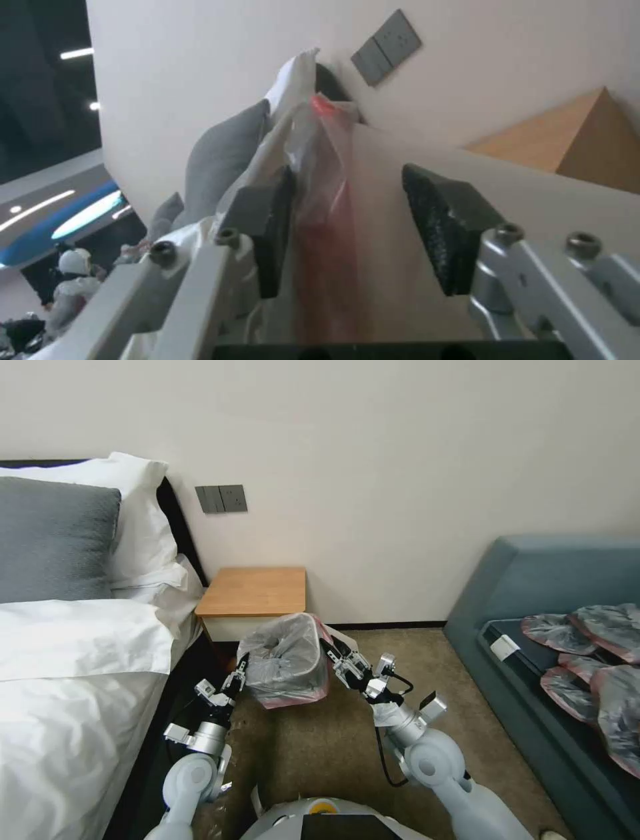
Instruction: Pick up the garbage bag from the table and place it over the trash can.
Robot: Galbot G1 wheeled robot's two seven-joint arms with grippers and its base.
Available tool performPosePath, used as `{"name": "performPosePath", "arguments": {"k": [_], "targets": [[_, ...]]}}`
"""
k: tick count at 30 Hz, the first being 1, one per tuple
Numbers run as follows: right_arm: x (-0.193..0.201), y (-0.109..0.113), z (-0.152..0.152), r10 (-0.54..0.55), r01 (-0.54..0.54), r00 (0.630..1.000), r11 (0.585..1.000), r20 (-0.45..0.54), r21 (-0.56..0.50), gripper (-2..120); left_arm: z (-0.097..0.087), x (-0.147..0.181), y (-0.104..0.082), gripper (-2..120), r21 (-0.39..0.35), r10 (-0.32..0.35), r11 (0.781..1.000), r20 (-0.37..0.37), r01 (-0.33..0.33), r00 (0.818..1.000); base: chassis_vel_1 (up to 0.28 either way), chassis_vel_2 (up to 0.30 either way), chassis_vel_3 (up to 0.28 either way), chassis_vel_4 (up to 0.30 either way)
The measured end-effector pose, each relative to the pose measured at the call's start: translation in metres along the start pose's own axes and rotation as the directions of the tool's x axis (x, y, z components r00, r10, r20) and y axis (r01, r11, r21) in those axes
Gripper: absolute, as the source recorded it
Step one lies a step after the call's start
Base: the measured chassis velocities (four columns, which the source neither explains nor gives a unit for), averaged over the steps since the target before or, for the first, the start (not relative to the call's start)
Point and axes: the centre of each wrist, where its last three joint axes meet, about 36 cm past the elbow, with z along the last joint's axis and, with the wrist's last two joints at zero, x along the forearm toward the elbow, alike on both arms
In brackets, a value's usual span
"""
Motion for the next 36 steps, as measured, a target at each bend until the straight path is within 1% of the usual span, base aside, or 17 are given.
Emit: {"name": "performPosePath", "arguments": {"k": [1, 2, 5, 6, 9, 10, 12, 23, 25, 29, 32, 36], "targets": [[0.0, 0.0, 0.0, -0.001, 0.001, 1.0, 1.0, -0.001, 0.001, 36, 0.0, 0.0, 0.0, 9, 0.0, 0.001, 1.0, 0.0, -0.001, 1.0, 0.0, 0.0, 0.0, 0.0], [0.0, 0.0, 0.0, -0.001, 0.001, 1.0, 1.0, -0.001, 0.001, 36, 0.0, 0.0, 0.0, 9, 0.0, 0.001, 1.0, 0.0, -0.001, 1.0, 0.0, 0.0, 0.0, 0.0], [0.001, 0.0, 0.0, -0.004, 0.004, 1.0, 1.0, -0.001, 0.008, 22, -0.001, -0.001, -0.001, 9, -0.002, 0.002, 1.0, 0.001, -0.002, 1.0, 0.0, 0.0, 0.0, 0.0], [0.001, 0.0, 0.0, -0.004, 0.004, 1.0, 1.0, -0.001, 0.008, 22, -0.001, -0.001, -0.001, 9, -0.002, 0.002, 1.0, 0.001, -0.002, 1.0, 0.0, 0.0, 0.0, 0.0], [0.0, 0.0, -0.001, -0.007, 0.007, 1.0, 1.0, 0.0, 0.014, 6, -0.001, -0.001, -0.001, 9, -0.004, 0.003, 1.0, 0.003, -0.003, 1.0, 0.0, 0.0, 0.0, 0.0], [0.0, 0.0, -0.001, -0.007, 0.007, 1.0, 1.0, 0.0, 0.014, 6, -0.001, -0.001, -0.001, 9, -0.004, 0.003, 1.0, 0.003, -0.003, 1.0, 0.0, 0.0, 0.0, 0.0], [0.0, 0.0, -0.001, -0.006, 0.006, 1.0, 1.0, 0.001, 0.018, 0, -0.001, -0.001, -0.001, 9, -0.006, 0.003, 1.0, 0.003, -0.003, 1.0, 0.0, 0.0, 0.0, 0.0], [-0.002, -0.004, -0.006, 0.001, -0.001, 1.0, 0.999, 0.016, 0.045, 0, -0.001, -0.001, 0.0, 9, -0.013, 0.008, 1.0, 0.003, -0.008, 1.0, 0.0, 0.0, 0.0, 0.0], [-0.003, -0.009, -0.006, 0.014, -0.015, 1.0, 0.997, 0.019, 0.074, 0, -0.001, -0.001, 0.0, 9, -0.014, 0.018, 1.0, 0.003, -0.018, 1.0, 0.0, 0.0, 0.0, 0.0], [-0.003, -0.014, -0.006, 0.031, -0.033, 0.999, 0.995, 0.019, 0.096, 0, -0.001, -0.001, 0.0, 9, -0.014, 0.031, 0.999, 0.006, -0.031, 1.0, 0.0, 0.0, 0.0, 0.0], [-0.002, -0.023, -0.005, 0.063, -0.064, 0.998, 0.987, 0.009, 0.145, 0, 0.0, 0.0, 0.001, 9, -0.008, 0.057, 0.998, 0.013, -0.057, 0.998, 0.0, 0.0, 0.0, 0.0], [-0.002, -0.028, -0.004, 0.085, -0.085, 0.996, 0.981, 0.006, 0.172, 0, 0.001, 0.0, 0.001, 9, 0.0, 0.079, 0.997, 0.018, -0.079, 0.997, 0.0, 0.0, 0.0, 0.0]]}}
